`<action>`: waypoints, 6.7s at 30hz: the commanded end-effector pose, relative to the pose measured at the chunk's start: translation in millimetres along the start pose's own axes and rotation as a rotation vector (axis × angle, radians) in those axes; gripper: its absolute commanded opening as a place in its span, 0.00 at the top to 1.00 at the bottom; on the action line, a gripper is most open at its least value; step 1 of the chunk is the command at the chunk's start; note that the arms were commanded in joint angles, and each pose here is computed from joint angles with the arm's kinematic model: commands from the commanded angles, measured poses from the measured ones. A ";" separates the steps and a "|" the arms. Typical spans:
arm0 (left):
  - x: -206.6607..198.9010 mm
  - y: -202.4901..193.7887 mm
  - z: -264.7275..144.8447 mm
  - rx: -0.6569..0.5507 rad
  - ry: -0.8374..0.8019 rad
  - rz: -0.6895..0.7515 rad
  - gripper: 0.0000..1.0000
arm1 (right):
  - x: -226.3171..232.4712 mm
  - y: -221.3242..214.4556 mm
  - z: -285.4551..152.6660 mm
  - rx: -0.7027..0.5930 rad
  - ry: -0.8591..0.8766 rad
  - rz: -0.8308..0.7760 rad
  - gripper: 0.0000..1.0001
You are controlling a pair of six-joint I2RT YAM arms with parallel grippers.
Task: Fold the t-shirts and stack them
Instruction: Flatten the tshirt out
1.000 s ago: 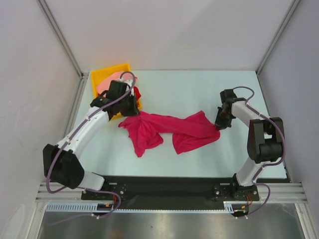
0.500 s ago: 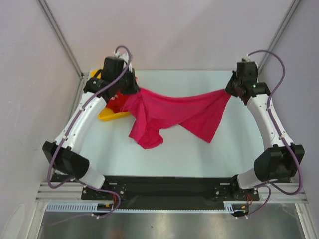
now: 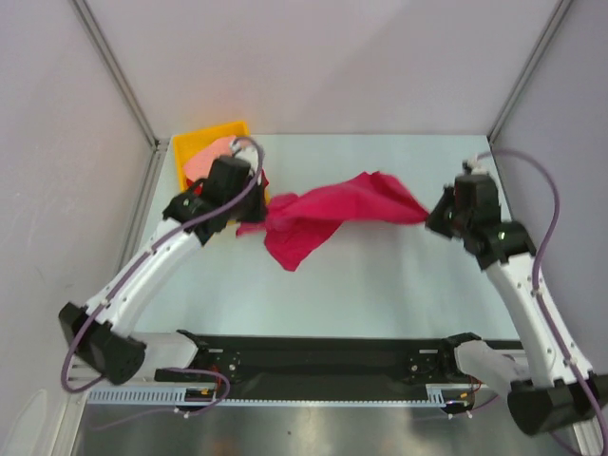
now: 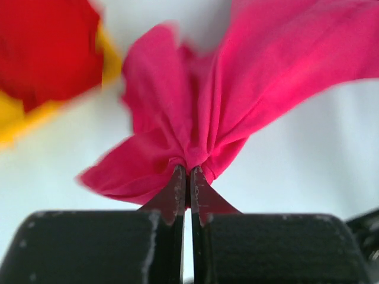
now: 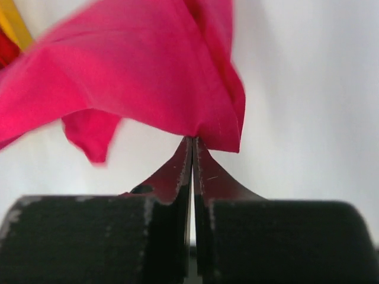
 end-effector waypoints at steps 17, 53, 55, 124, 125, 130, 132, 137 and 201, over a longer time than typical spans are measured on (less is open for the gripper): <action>-17.0 -119.9 5.4 0.211 -0.037 -0.047 0.19 | -104.3 -146.3 29.3 0.482 -0.252 0.161 0.38; -19.4 -95.6 77.9 0.323 -0.180 -0.084 0.35 | -59.5 -174.0 173.0 0.503 -0.409 0.370 0.64; -18.1 -98.4 77.7 0.329 -0.178 -0.087 0.35 | -61.4 -172.6 175.6 0.498 -0.420 0.373 0.62; 71.1 -196.3 34.2 0.407 0.059 -0.728 0.40 | -153.6 -230.7 16.9 0.588 -0.512 0.567 0.49; 71.3 -197.5 34.3 0.416 0.061 -0.724 0.40 | -155.2 -233.4 17.9 0.592 -0.521 0.579 0.49; 73.6 -195.7 35.1 0.430 0.064 -0.708 0.40 | -161.2 -237.5 21.0 0.548 -0.563 0.649 0.51; 74.3 -194.3 34.8 0.426 0.064 -0.705 0.40 | -165.2 -239.9 21.4 0.527 -0.571 0.689 0.54; 76.3 -191.9 33.2 0.413 0.069 -0.706 0.39 | -172.9 -245.8 23.5 0.502 -0.601 0.747 0.56; 101.6 -309.4 43.3 0.665 0.380 -0.870 0.52 | -165.1 -215.1 36.6 0.427 -0.535 0.661 1.00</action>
Point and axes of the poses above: each gripper's point midway between its finger pads, its own z axis out along the fingers, its own x axis along the line the jaws close on, y = z × x, the point moved 3 cm from there along -z, back along the fingers, and after that the axes turned 12 degrees about z, right-handed, at the moved point
